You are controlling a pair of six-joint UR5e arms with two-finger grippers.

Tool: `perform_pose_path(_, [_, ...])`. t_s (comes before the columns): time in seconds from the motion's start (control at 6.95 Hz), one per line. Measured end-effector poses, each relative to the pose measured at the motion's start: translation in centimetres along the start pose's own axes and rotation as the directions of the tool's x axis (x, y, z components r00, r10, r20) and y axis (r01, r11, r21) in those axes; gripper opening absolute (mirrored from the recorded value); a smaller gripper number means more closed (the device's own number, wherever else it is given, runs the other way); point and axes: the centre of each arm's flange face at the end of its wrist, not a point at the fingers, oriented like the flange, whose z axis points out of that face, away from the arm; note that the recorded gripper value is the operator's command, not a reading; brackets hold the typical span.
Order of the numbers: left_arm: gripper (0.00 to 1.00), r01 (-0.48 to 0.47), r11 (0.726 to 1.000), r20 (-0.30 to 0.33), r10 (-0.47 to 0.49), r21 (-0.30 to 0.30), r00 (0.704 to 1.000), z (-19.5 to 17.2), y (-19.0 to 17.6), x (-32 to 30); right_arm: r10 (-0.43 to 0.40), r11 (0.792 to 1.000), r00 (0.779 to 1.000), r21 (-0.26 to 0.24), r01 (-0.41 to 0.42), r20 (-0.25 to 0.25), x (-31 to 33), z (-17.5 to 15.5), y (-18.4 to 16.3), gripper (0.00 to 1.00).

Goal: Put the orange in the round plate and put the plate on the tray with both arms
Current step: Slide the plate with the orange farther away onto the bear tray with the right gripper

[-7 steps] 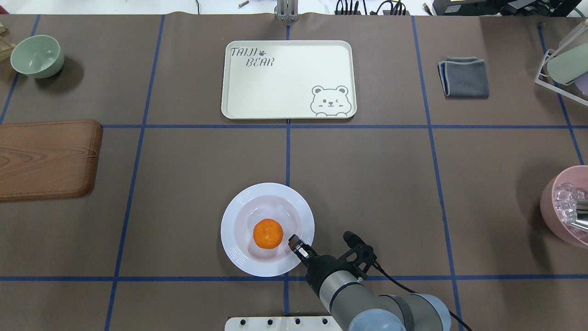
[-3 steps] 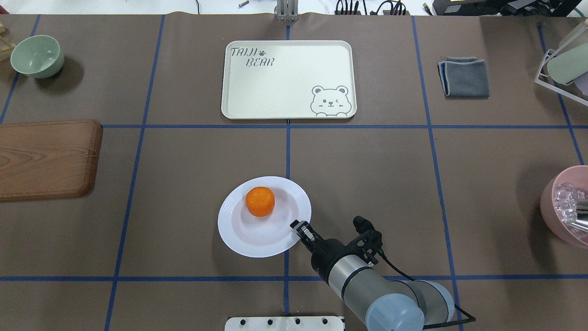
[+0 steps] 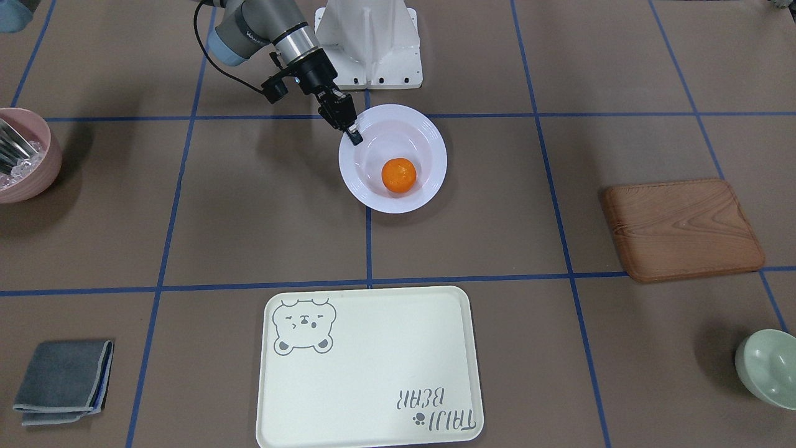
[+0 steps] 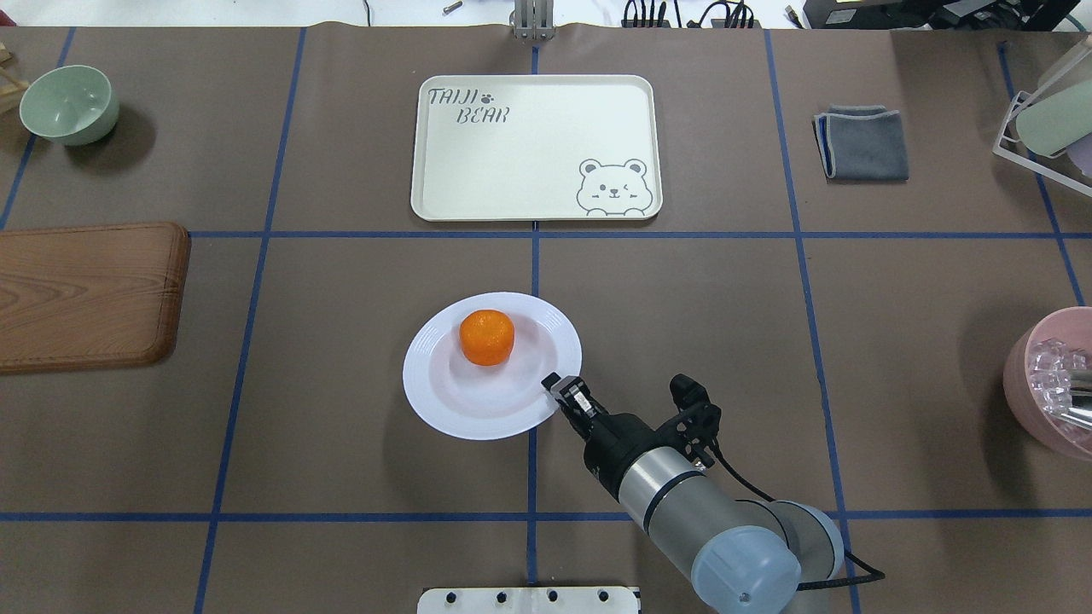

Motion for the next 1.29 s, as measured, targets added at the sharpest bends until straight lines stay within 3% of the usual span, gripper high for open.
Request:
perform_pose_path(0.58, [0.98,0.152,0.988,0.007,-0.153,0.032,0.988,-1.2,1.7,2.5,0.037,0.993,0.991,0.103,-0.051,0.125,-8.1,3.0,-5.9,0.0])
perform_pose_path(0.86, [0.98,0.192,0.98,0.009,-0.193,0.049,0.981,-1.9,2.7,3.9,0.022,0.984,0.993,0.173,-0.042,0.12,-11.2,8.4,-10.0,0.0])
perform_pose_path(1.29, [0.98,0.194,0.98,0.008,-0.194,0.052,0.981,-2.1,2.8,4.2,0.04,0.947,0.997,0.317,-0.057,0.061,-14.9,18.8,-13.5,0.0])
